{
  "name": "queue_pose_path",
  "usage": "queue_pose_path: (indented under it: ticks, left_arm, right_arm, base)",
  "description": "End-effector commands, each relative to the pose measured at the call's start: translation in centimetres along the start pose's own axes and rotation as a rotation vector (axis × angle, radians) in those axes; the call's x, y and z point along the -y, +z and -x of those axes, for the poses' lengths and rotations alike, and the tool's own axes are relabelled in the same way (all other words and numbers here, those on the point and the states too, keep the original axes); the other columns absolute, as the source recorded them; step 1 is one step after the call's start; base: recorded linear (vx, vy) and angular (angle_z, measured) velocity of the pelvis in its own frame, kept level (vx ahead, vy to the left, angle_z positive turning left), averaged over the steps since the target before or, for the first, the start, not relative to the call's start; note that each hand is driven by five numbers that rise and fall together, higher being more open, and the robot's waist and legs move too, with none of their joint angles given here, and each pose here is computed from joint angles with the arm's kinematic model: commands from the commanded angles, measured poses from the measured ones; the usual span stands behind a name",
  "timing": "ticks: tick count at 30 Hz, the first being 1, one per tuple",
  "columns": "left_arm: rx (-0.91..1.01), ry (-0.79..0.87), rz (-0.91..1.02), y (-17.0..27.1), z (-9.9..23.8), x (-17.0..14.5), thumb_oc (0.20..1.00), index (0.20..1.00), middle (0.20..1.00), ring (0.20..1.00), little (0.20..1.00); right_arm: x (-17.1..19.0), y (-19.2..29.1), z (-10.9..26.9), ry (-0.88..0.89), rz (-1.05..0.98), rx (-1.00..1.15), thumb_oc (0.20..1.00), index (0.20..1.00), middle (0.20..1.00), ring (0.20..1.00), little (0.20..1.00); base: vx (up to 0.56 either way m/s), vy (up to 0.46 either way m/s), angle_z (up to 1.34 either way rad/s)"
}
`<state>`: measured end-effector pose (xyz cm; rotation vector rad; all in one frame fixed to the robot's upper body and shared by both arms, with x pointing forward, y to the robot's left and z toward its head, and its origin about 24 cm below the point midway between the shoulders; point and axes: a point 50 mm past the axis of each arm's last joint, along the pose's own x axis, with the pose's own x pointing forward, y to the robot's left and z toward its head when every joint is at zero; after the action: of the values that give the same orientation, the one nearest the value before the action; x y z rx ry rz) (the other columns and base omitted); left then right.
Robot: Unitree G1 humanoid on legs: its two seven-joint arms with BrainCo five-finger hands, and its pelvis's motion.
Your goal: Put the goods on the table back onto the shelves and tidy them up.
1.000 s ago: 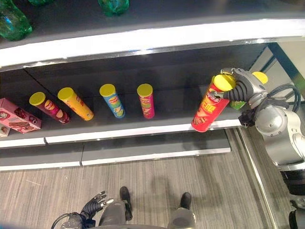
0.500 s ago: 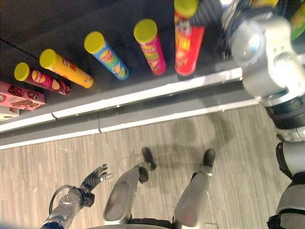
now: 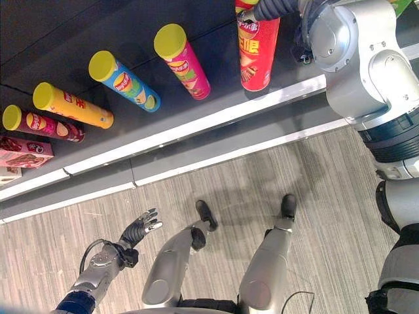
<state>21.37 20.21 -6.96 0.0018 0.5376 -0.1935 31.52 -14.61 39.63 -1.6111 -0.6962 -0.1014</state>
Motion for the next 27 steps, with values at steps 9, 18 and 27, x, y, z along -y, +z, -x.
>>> queue_pose_path:
  ticks: [9, 18, 27]
  left_arm:
    - [-0.026, 0.024, -0.009, -1.3, 1.1, -0.3, 1.000, 1.000, 1.000, 1.000, 1.000]
    - [-0.021, 0.027, 0.008, -1.2, 1.2, -0.3, 1.000, 1.000, 1.000, 1.000, 1.000]
    - [-0.012, 0.016, 0.008, -1.0, 1.0, 0.1, 1.000, 1.000, 1.000, 1.000, 1.000]
  right_arm:
    - [4.0, -0.7, 0.1, -0.190, 0.154, -0.038, 0.200, 0.200, 0.200, 0.200, 0.200]
    - [5.3, -1.2, -0.1, -0.307, 0.237, -0.038, 0.200, 0.200, 0.200, 0.200, 0.200]
    - [4.8, -1.6, -0.7, -0.348, 0.258, -0.030, 0.200, 0.200, 0.200, 0.200, 0.200]
  base:
    - [0.00, 0.000, 0.01]
    - [0.00, 0.000, 0.01]
    - [0.02, 0.009, 0.02]
